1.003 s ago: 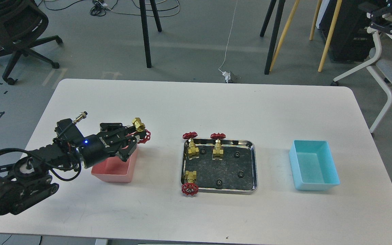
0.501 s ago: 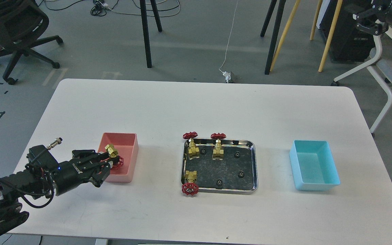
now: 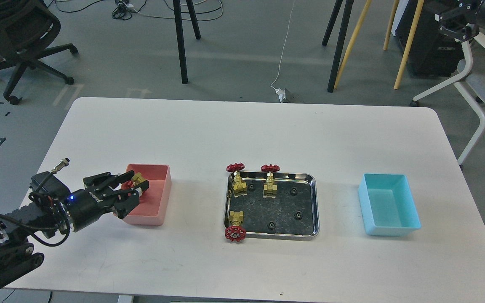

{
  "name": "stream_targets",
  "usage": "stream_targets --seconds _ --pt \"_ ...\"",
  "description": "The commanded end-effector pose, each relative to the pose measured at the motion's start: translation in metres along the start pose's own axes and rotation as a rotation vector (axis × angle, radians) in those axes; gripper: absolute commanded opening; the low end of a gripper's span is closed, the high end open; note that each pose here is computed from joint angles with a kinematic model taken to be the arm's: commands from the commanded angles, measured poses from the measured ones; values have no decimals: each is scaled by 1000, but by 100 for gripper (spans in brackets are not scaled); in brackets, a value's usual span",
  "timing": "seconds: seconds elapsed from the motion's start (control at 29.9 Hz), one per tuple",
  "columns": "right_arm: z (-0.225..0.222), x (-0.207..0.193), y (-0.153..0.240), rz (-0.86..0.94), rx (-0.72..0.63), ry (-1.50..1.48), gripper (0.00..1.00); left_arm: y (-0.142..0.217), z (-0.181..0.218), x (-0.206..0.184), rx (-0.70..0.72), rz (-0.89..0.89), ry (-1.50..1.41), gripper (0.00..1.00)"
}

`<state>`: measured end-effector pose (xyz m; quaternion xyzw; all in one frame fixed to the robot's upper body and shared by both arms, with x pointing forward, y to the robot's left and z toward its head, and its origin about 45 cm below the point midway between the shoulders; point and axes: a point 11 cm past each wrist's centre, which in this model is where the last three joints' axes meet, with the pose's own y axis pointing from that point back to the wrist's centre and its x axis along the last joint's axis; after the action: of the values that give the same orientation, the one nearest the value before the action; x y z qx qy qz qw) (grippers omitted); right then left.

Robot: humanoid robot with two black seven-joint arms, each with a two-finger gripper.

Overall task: Place valve in pink box and gear in blue box
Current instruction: 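Release the valve into the pink box and lift the left gripper, then withdraw the left arm and reach the right gripper toward the tray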

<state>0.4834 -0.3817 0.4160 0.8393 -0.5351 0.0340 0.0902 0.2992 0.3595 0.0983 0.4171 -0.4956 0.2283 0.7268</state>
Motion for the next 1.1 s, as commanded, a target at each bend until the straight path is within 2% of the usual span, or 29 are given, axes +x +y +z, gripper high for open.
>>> stream_targets --seconds 0.0,0.2,0.37,0.47,0.53,0.64,0.77,0.87,1.0,1.07 --pt "1 0 1 -4 -4 4 99 -7 -2 15 20 63 33 88" --pt "9 -10 -4 -27 -62 105 99 -14 -6 34 43 133 77 92" --pt "16 -42 -16 -119 -115 256 99 -25 -25 114 108 382 212 92" --pt "24 -70 -26 -194 -152 382 99 -17 -49 190 163 626 325 92" --pt "33 -88 -32 -243 -184 482 99 -10 -63 233 131 653 489 92" --pt "49 -121 -39 -335 -220 623 99 7 -73 291 9 654 713 91" --pt "80 -172 -40 -497 -270 799 99 44 -86 349 -158 695 920 92" --pt "110 -214 -32 -649 -301 940 99 72 -86 384 -248 742 955 92" --pt "134 -267 -28 -827 -276 1102 99 101 -89 419 -262 809 901 92" --pt "147 -280 -25 -885 -285 1175 99 112 -91 433 -265 847 883 92"
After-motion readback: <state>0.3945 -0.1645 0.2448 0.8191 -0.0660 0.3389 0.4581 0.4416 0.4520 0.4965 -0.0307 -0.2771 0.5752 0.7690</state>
